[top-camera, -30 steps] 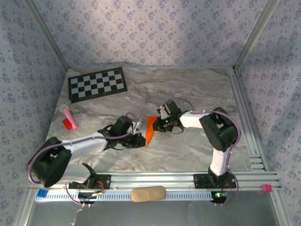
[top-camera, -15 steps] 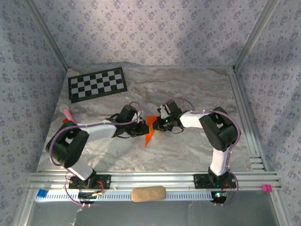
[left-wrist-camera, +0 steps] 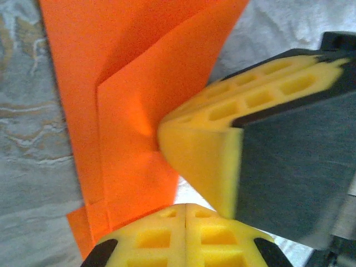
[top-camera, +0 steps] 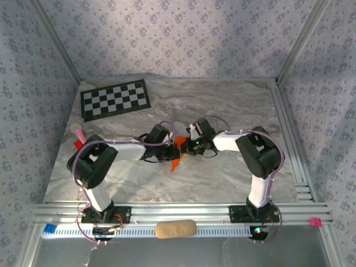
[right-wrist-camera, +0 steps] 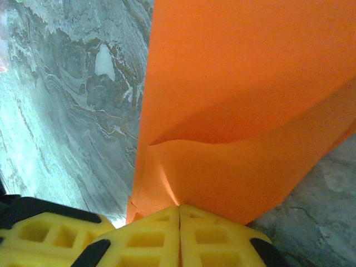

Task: Fold a paper plane with a square sheet of paper (pick it up from the middle)
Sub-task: Fold the wing for the fifth time at the center of the table.

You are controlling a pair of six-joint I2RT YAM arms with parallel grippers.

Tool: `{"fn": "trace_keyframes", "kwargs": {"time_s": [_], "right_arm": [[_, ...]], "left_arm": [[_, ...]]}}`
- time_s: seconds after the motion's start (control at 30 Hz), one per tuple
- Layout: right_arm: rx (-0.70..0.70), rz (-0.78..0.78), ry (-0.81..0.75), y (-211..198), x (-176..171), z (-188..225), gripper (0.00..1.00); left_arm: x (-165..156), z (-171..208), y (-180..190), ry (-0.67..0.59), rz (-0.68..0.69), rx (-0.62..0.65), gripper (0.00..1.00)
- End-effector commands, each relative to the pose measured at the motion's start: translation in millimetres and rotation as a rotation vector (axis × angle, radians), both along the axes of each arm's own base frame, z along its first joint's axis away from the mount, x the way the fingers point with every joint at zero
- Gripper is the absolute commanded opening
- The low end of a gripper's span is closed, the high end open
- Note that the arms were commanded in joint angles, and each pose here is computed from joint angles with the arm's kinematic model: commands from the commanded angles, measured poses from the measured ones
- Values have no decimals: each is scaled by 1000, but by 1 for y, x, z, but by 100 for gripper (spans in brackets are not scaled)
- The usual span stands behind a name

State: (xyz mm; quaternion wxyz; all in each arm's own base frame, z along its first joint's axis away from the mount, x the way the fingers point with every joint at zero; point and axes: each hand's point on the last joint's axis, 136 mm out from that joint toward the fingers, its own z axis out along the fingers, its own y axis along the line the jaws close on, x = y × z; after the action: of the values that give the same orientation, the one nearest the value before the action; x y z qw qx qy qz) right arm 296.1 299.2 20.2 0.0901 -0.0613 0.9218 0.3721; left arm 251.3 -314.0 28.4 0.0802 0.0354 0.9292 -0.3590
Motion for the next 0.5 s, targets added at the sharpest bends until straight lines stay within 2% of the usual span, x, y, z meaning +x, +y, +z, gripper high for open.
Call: {"fn": "trace_keyframes", "kwargs": {"time_s": [0.0,0.2,0.47], "right_arm": [[-114,-45,73,-23,-11,-33,9],[-98,-57,56,-26,-7,-23,10],[-39,-105,-45,-42,8,20,14]], "left_arm": [[-5,-21,8,7,-4,101,1],[-24,-41,21,41,-29,203,0],[-54,-46,32,55,-101,187,0]]}}
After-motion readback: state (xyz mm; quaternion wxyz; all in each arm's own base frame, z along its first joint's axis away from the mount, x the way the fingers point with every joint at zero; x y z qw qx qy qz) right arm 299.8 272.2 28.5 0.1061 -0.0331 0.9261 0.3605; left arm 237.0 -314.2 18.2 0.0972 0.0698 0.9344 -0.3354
